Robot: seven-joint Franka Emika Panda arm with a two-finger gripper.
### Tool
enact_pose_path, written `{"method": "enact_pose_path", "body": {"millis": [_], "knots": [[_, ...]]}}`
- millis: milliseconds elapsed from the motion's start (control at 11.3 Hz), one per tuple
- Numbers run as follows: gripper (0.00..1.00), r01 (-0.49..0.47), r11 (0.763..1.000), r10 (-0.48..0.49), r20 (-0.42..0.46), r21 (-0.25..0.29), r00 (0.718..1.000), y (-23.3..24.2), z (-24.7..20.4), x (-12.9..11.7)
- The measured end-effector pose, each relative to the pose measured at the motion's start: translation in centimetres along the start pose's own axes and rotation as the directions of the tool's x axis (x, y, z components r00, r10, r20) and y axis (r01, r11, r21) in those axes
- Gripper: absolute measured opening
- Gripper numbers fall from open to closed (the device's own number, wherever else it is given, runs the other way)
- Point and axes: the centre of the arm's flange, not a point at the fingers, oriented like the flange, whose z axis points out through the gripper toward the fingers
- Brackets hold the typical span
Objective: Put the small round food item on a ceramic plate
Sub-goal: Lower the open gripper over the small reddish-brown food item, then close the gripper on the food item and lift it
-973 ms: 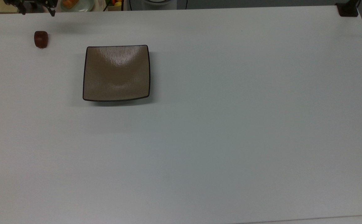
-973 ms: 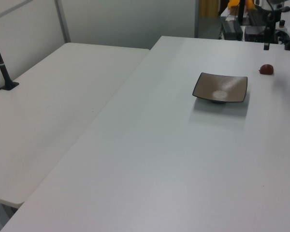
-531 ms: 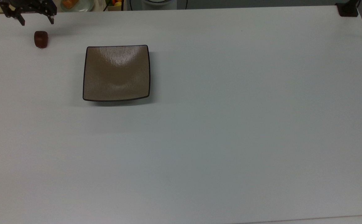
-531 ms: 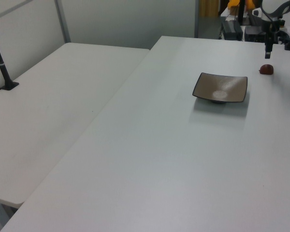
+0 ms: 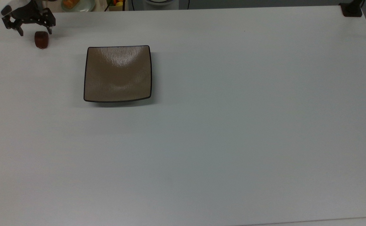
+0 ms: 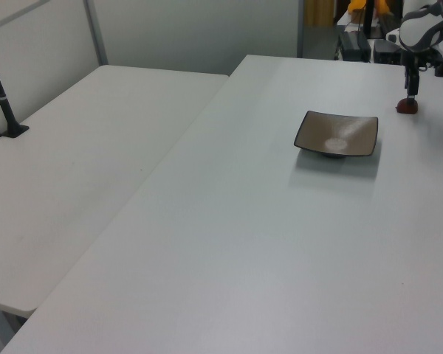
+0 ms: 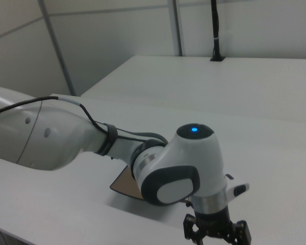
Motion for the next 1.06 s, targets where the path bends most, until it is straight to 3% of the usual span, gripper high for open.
{"method": "enact_pose_path", "body": {"millis": [265, 442, 796, 973, 1062], "knots": [[1.00, 0.004, 1.000, -0.004, 0.009, -0.003, 1.000, -0.2, 1.8, -0.4], [0.93, 0.007, 1.000, -0.007, 0.017, 0.000, 1.000, -0.3, 2.3, -0.4], [0.32, 0.007, 1.000, -0.007, 0.018, 0.001, 1.000, -0.3, 2.3, -0.4], [0.15, 0.008, 1.000, -0.008, 0.017, 0.001, 1.000, -0.3, 2.3, -0.4], [0.12, 0.007, 1.000, -0.008, 0.019, 0.005, 1.000, -0.4, 2.2, -0.4]]}}
